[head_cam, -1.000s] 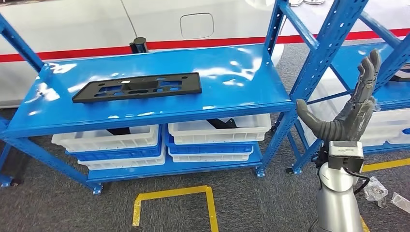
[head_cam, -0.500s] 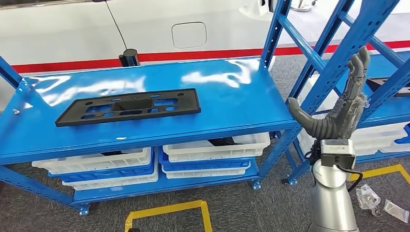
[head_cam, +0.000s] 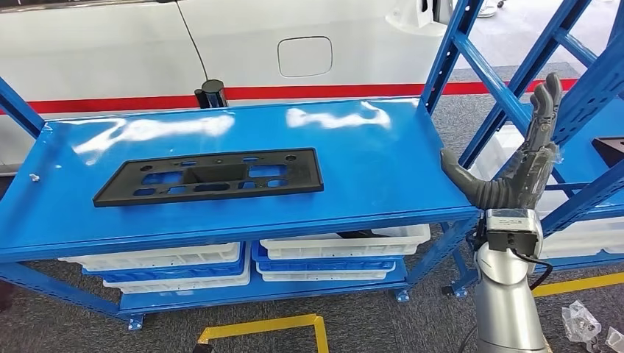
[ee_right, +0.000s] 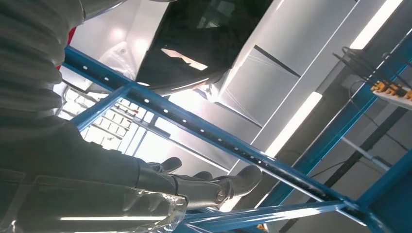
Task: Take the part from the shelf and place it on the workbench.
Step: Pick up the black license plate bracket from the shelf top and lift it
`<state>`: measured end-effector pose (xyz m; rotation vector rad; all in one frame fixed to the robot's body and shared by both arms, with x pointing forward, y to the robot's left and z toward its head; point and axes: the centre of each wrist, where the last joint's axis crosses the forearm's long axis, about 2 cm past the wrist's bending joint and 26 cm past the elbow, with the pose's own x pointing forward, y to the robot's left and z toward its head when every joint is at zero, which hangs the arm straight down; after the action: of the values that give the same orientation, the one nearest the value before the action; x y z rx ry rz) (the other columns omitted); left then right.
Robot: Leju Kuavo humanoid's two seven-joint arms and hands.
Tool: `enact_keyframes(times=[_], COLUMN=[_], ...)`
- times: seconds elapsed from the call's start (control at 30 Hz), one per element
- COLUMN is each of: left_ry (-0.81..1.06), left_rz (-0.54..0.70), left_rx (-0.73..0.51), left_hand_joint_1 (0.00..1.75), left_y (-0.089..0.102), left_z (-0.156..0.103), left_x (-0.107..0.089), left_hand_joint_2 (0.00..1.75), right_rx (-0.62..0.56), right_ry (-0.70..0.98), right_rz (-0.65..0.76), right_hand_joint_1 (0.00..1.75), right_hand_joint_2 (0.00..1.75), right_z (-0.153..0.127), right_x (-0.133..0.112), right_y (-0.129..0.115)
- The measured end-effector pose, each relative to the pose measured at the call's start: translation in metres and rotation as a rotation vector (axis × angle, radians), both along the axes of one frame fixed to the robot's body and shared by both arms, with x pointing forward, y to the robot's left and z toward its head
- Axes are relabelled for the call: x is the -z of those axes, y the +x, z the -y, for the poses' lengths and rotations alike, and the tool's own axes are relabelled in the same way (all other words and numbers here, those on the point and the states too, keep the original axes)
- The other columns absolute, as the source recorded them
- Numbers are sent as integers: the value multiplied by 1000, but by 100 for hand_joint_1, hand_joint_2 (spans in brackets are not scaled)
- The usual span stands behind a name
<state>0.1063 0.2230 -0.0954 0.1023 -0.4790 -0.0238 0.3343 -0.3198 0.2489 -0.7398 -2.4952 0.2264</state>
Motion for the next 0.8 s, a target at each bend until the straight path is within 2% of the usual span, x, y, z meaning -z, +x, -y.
enact_keyframes(times=[0.37, 0.57, 0.8], left_ry=[8, 4, 2], left_rz=[3, 8, 2], left_rx=[-18, -16, -16], left_hand_joint_1=[0, 0, 0], left_y=[0, 0, 0], left_z=[-2, -1, -1], left_x=[0, 0, 0], left_hand_joint_2=[0, 0, 0], right_rx=[11, 61, 9], right_ry=[-28, -184, -383], right_rz=[-49, -195, -365], right_hand_joint_1=[0, 0, 0], right_hand_joint_2=[175, 175, 175], right_z=[0, -9, -42], right_x=[3, 15, 36], right_y=[4, 18, 34])
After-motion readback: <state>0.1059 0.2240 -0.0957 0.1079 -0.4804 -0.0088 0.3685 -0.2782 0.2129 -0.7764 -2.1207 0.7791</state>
